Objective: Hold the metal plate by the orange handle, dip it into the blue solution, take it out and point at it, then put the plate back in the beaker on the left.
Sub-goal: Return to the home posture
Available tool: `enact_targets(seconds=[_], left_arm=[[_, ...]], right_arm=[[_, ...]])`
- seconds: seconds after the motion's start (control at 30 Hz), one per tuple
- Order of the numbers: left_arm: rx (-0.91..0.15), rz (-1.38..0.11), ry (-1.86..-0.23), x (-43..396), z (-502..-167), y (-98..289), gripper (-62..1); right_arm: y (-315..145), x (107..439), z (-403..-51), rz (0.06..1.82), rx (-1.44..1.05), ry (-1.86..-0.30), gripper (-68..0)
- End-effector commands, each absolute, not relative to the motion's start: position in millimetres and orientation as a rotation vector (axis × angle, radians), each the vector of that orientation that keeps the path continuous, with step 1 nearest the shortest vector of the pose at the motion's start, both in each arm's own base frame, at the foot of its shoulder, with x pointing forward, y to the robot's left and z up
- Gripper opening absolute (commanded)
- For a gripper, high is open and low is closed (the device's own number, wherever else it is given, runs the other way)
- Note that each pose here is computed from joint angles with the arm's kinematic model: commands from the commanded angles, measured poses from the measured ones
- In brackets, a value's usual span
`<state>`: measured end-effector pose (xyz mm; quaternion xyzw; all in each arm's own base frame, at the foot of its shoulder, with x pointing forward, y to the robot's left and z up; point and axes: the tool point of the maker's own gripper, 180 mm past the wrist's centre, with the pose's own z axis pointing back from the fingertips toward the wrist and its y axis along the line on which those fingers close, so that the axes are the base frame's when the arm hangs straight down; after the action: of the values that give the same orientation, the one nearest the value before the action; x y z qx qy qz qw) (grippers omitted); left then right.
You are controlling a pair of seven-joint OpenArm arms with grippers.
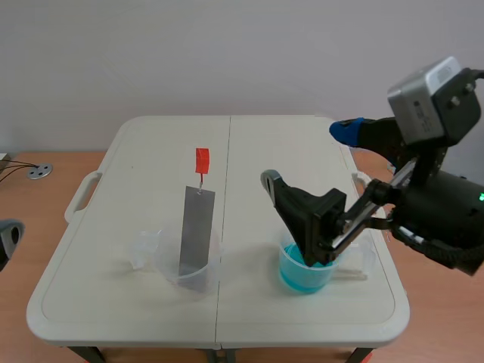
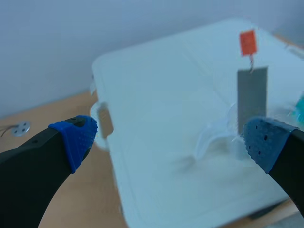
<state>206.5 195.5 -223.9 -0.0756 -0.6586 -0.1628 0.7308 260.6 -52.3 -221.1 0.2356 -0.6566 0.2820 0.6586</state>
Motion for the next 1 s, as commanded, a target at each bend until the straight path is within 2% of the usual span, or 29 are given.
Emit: enact_targets(seconds=[0.0,0.33,0.7,0.97], left_arm=[[-0.196,-0.344,-1.508,207.1,-209.2,184.9,1.4],[-0.306,-0.413,-1.619,206.2,-167.0,134.9,1.4],[-0.345,-0.434,-1.533,210.7,-182.7,120.5,1.4],[-0.33,-0.439,-1.479,210.5,-192.8,121.3,1.4]], right_arm=[[-57.5,256.2,-213.1,0.634,0.528,-1.512,-1.2],[-89.5,214.8,-220.4,0.573,0.465,-1.45,-1.2],[-113.3,185.2,-217.0,0.552,0.413,-1.437,-1.2],[-112.7,181.8,-215.2,0.572,0.403,-1.43,-1.2]])
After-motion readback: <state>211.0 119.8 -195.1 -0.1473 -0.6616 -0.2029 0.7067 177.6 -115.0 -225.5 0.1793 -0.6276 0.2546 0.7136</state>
